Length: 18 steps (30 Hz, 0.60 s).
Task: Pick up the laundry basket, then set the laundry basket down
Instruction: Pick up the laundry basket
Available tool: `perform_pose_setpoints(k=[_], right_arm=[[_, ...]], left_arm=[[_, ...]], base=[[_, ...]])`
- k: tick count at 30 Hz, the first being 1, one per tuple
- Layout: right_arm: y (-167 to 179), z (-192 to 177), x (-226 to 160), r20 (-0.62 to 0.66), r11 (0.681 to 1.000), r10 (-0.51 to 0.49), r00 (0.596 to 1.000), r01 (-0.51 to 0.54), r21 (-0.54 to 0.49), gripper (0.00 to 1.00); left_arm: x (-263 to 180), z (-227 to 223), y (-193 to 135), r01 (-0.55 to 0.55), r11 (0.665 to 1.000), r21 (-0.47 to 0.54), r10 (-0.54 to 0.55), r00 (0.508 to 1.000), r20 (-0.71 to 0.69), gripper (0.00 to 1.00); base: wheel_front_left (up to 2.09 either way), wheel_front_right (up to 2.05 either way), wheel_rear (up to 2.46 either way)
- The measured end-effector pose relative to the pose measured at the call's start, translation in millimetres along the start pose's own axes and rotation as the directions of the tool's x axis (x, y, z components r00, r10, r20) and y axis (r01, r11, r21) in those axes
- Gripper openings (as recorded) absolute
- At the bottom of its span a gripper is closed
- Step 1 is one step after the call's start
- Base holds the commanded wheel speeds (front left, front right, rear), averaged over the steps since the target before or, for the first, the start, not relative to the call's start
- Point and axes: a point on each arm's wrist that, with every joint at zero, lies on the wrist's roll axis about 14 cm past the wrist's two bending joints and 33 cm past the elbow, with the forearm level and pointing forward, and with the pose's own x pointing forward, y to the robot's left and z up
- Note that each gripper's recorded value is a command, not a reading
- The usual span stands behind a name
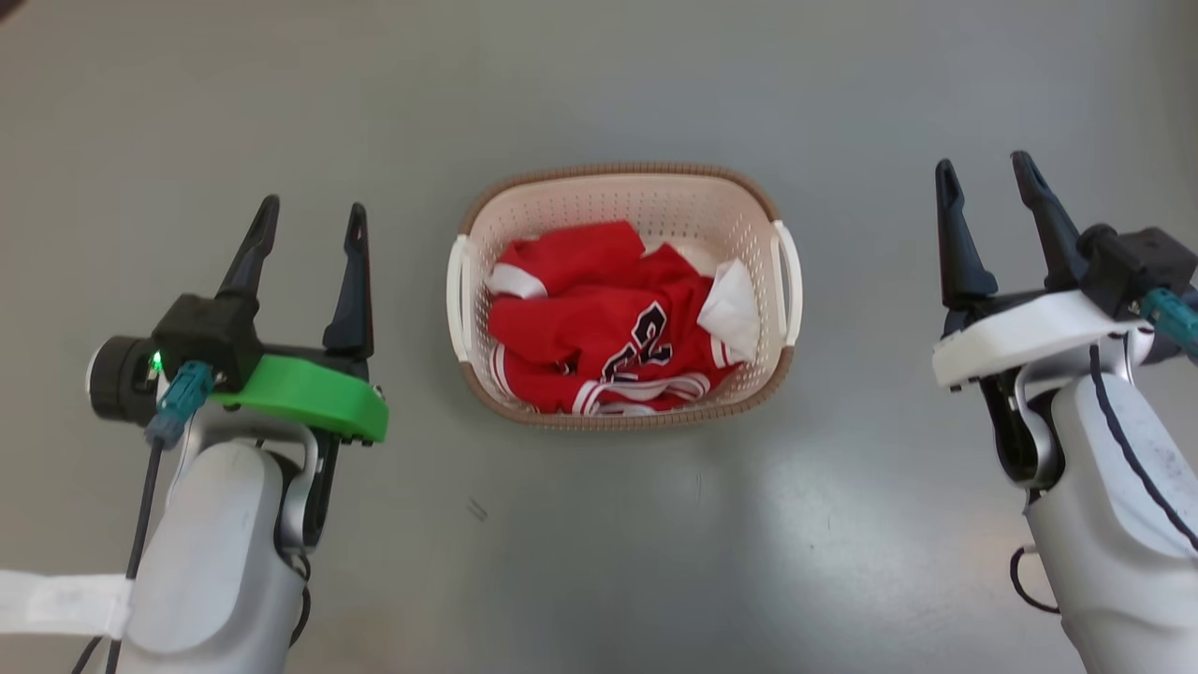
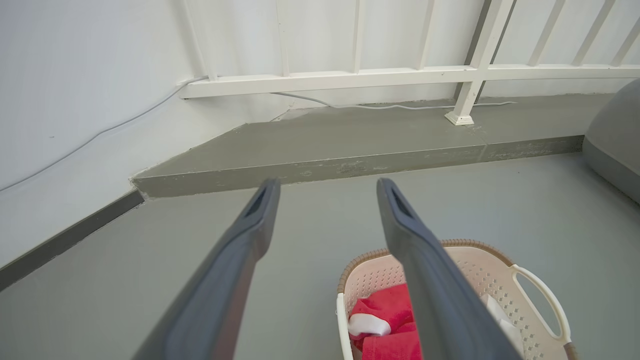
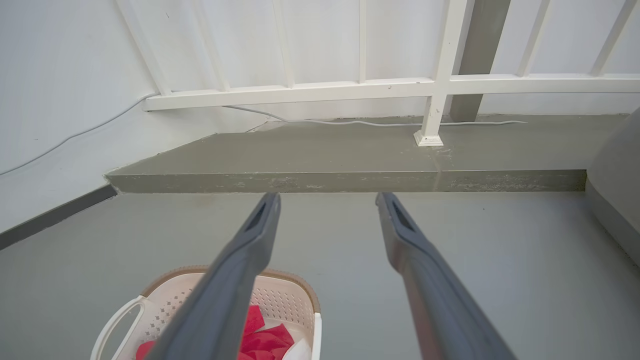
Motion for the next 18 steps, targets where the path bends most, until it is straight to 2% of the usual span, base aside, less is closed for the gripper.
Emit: perform_pose_setpoints(k=[18], right_arm=[[5,-66,48,-0.116,0.999,0.032,0.993,-0.027,0.042,1.00]], left_arm=[[46,-82,4,0.032,0.999,-0.042,-0.039,0.984,-0.175,1.00]], base=[[0.00,0.00,0.00]])
